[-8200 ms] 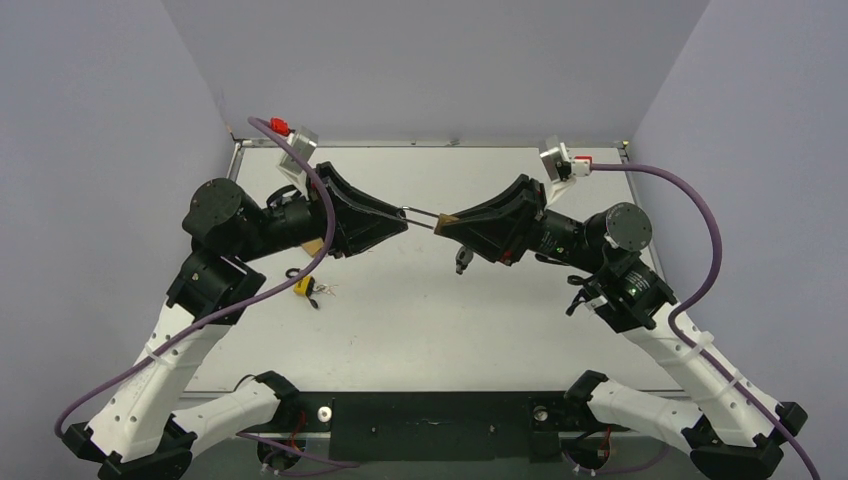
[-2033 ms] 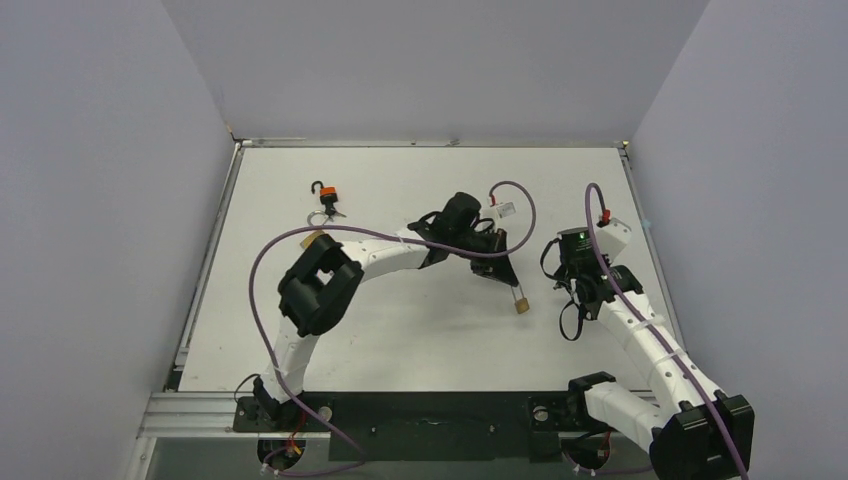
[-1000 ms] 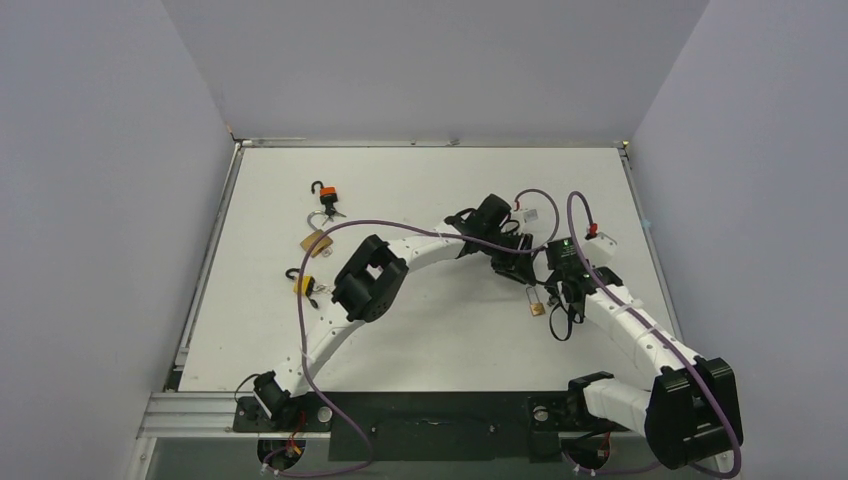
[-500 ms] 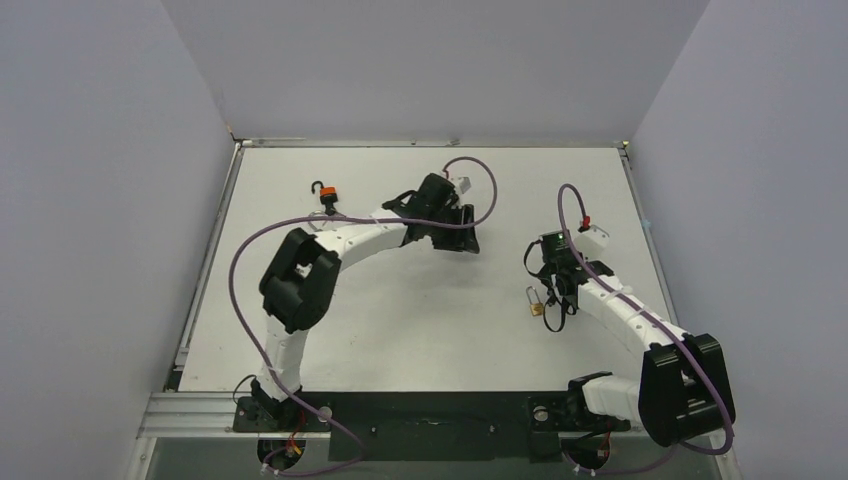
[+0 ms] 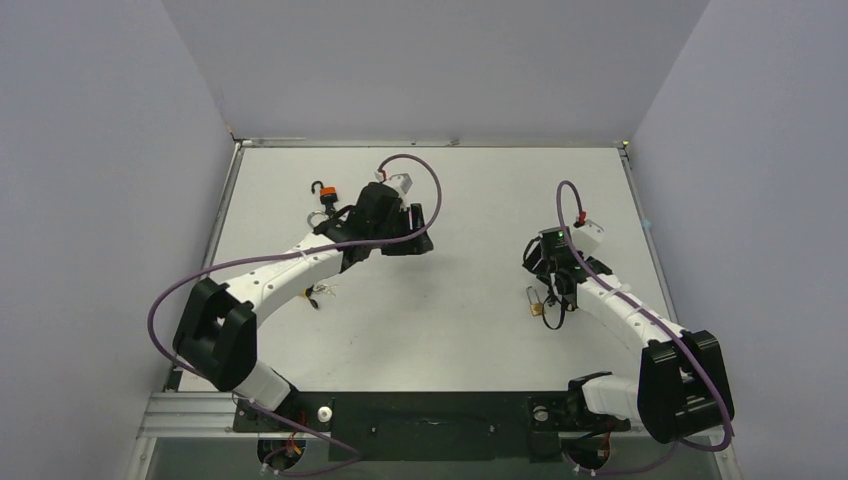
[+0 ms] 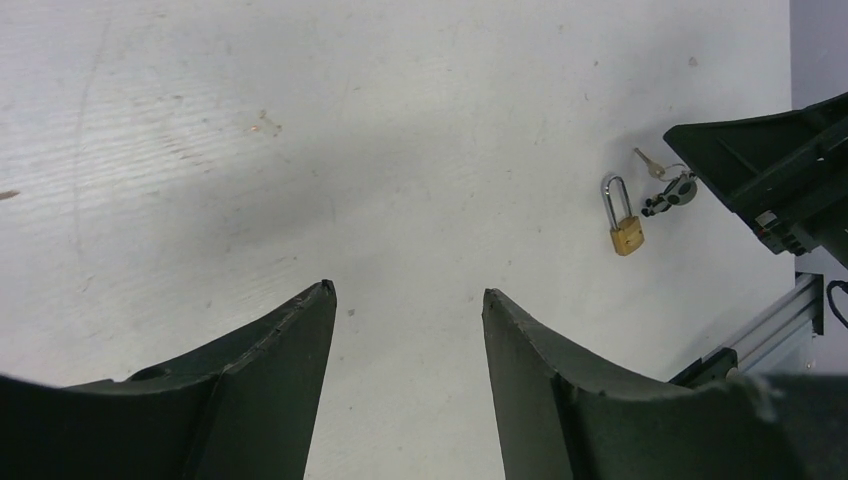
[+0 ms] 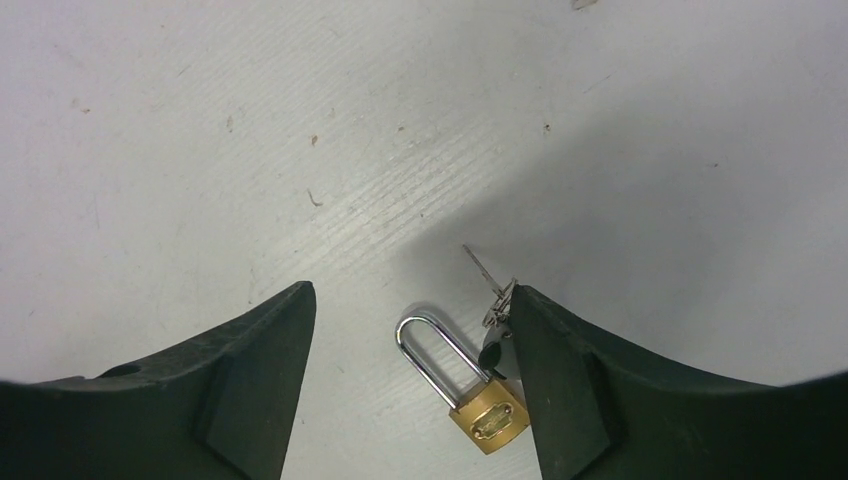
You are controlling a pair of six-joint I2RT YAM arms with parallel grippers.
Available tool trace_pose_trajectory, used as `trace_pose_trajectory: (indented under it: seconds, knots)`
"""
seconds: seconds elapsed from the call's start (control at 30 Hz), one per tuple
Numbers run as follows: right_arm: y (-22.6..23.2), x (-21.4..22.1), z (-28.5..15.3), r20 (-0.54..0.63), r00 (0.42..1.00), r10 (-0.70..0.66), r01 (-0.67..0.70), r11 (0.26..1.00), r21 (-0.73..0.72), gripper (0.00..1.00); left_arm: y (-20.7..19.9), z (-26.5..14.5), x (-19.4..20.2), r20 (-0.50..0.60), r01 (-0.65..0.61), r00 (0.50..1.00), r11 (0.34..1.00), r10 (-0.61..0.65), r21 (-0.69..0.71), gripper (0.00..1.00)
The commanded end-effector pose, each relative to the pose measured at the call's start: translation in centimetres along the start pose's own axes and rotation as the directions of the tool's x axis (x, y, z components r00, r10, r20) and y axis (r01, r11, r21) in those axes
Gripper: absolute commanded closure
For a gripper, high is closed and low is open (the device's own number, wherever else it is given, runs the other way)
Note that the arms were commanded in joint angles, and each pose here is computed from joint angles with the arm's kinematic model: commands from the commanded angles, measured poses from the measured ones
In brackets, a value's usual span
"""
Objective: Lock with the key
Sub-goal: Place the key at the center of the board.
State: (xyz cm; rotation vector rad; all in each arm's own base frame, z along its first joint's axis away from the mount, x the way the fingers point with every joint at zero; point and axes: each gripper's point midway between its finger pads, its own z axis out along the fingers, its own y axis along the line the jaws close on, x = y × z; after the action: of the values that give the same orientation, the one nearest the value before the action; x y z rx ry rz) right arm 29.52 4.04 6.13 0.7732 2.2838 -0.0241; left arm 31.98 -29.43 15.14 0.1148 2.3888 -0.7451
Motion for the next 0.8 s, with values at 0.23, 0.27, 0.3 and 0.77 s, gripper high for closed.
trace_pose_trajectory:
  seconds: [0.23, 0.27, 0.3, 0.77]
  knots:
    - [3.6, -1.6, -1.8, -0.029, 1.000, 0.011, -0.014, 0.991, -0.134, 0.26, 3.7, -5.0, -1.7, 0.139, 0.092, 0.987, 0.990, -0.077, -0.109, 0.45]
    - [3.6, -1.5, -1.8, -0.037, 0.999, 0.012, -0.017, 0.991, -0.132, 0.25, 3.9, -5.4, -1.8, 0.148, 0.100, 0.985, 0.989, -0.083, -0.112, 0.45]
    - [3.7, -1.5, -1.8, -0.039, 0.999, 0.015, -0.020, 0.991, -0.133, 0.25, 4.3, -5.6, -2.0, 0.159, 0.115, 0.983, 0.986, -0.095, -0.121, 0.45]
    - [6.4, -1.4, -4.4, -0.016, 0.995, -0.101, 0.095, 0.972, -0.213, 0.25, 14.2, -10.6, -2.4, 0.339, 0.351, 0.913, 0.864, -0.229, -0.362, 0.44]
